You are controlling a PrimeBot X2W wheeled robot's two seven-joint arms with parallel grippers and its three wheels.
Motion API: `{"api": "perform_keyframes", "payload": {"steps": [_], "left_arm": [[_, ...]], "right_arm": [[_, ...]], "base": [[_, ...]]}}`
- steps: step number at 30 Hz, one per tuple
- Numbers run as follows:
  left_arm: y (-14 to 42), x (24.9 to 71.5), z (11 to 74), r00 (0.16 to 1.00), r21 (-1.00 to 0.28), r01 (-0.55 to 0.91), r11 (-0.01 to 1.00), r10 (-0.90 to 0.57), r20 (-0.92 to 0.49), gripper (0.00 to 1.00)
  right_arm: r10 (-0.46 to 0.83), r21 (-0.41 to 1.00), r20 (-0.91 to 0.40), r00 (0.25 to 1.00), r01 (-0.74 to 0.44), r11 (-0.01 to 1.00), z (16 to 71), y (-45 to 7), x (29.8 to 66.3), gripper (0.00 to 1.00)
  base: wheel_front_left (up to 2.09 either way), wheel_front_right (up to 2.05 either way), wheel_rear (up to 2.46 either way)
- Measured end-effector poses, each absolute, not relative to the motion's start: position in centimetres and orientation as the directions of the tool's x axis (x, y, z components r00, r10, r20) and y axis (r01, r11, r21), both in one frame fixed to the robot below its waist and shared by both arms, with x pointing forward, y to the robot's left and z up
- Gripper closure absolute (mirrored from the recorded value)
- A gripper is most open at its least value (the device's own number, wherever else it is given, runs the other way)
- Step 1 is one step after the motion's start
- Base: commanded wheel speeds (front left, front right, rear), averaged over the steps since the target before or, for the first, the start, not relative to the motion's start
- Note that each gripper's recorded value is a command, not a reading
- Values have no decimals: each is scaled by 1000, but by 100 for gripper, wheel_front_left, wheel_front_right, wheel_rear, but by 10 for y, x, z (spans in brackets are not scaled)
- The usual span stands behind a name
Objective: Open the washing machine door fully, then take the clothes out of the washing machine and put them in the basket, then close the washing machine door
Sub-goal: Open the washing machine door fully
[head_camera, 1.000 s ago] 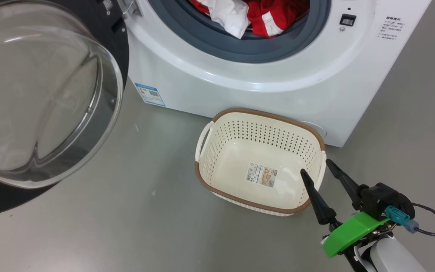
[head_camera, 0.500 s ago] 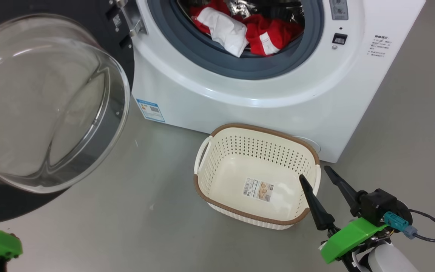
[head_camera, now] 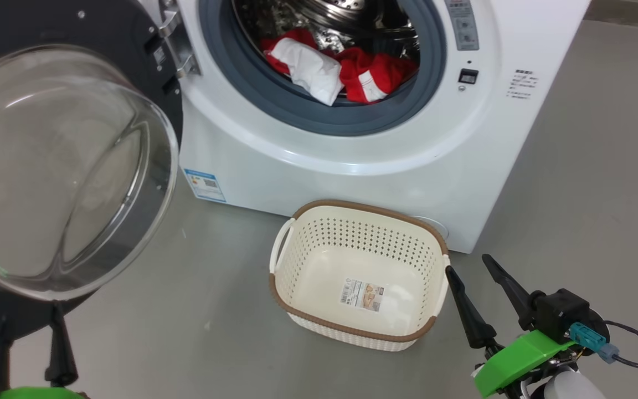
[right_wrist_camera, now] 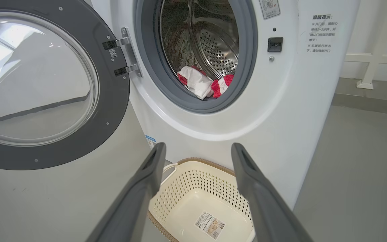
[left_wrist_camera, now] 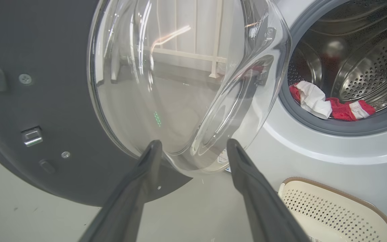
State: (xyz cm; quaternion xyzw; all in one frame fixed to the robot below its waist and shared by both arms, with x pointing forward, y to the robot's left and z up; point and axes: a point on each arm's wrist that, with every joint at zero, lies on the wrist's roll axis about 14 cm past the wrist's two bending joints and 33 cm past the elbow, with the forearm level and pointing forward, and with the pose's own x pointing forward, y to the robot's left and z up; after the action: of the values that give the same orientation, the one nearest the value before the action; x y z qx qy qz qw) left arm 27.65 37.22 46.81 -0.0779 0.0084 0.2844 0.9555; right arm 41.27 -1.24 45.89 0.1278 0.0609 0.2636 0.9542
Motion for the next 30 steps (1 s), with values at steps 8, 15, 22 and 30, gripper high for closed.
{"api": "perform_keyframes", "payload": {"steps": [8, 15, 22, 30], "left_arm": [[335, 297, 469, 904, -168, -426, 889, 424, -49, 0], [304, 317, 478, 951, -182, -307, 934, 309, -16, 0], [271, 329, 478, 980, -190, -197, 962, 199, -13, 0], [229, 348, 480, 999, -185, -51, 981, 51, -4, 0]], "right_arm": [[446, 276, -49, 894, -417, 866, 460, -41, 408, 0], [381, 272, -40, 924, -357, 894, 464, -66, 406, 0], [316, 271, -52, 947, -291, 918, 461, -91, 399, 0], [217, 269, -45, 975, -198, 943, 464, -126, 391, 0]], "base": [[0, 0, 0], [0, 0, 0], [0, 0, 0], [0, 0, 0]]}}
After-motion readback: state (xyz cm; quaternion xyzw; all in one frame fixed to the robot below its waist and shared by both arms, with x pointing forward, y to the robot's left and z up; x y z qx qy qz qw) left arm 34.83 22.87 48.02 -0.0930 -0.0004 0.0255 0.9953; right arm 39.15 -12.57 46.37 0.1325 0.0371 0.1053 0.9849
